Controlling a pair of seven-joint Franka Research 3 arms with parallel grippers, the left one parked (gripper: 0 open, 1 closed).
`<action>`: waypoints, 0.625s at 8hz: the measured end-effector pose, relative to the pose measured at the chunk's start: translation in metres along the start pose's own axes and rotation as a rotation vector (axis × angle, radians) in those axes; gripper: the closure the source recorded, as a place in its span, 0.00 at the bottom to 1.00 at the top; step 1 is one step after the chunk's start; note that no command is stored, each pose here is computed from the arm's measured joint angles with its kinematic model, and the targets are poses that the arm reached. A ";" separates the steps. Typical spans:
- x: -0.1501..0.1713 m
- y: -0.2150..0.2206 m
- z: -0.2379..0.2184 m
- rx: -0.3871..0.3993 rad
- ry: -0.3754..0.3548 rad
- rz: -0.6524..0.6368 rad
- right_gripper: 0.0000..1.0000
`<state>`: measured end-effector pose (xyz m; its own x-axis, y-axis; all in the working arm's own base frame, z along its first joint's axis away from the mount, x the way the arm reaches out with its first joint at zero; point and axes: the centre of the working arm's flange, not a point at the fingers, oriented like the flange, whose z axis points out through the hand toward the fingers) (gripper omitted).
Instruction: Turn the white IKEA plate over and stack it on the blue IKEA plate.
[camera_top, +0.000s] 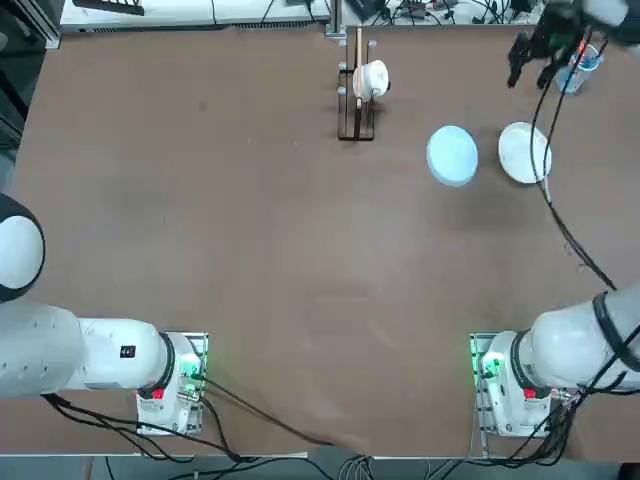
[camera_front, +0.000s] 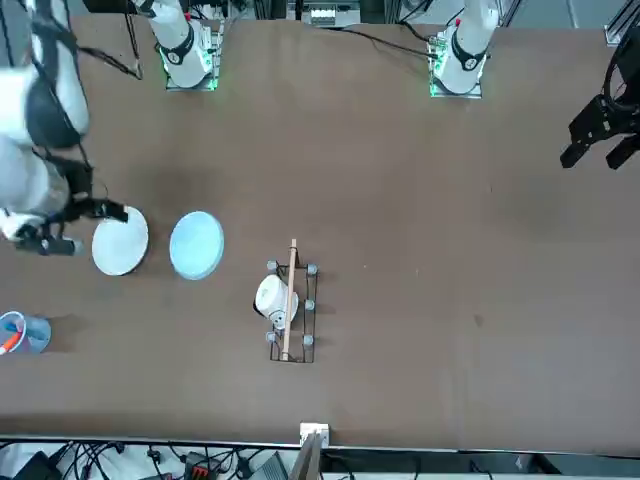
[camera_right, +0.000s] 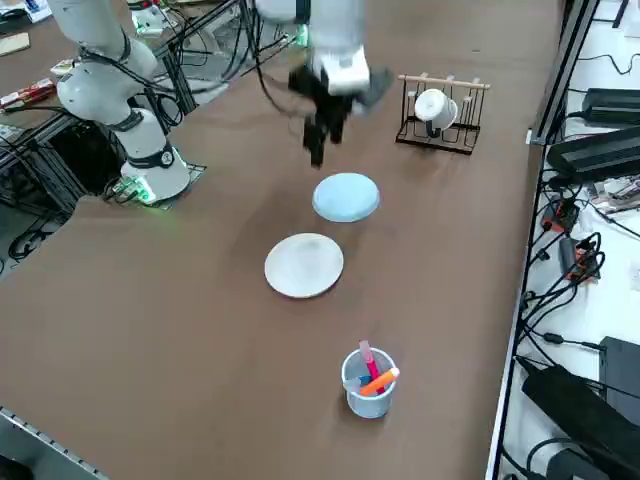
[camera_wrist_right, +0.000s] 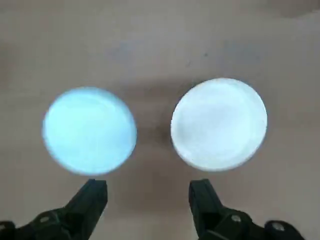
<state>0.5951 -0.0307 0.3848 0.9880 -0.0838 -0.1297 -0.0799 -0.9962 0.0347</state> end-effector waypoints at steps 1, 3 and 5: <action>-0.005 0.011 0.047 -0.011 0.031 -0.014 0.00; -0.019 0.027 0.115 -0.014 0.011 -0.018 0.00; -0.012 0.033 0.152 -0.034 0.013 -0.045 0.00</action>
<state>0.5602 -0.0665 0.2369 0.9921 -0.0388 -0.1190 -0.0314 -0.9975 0.0631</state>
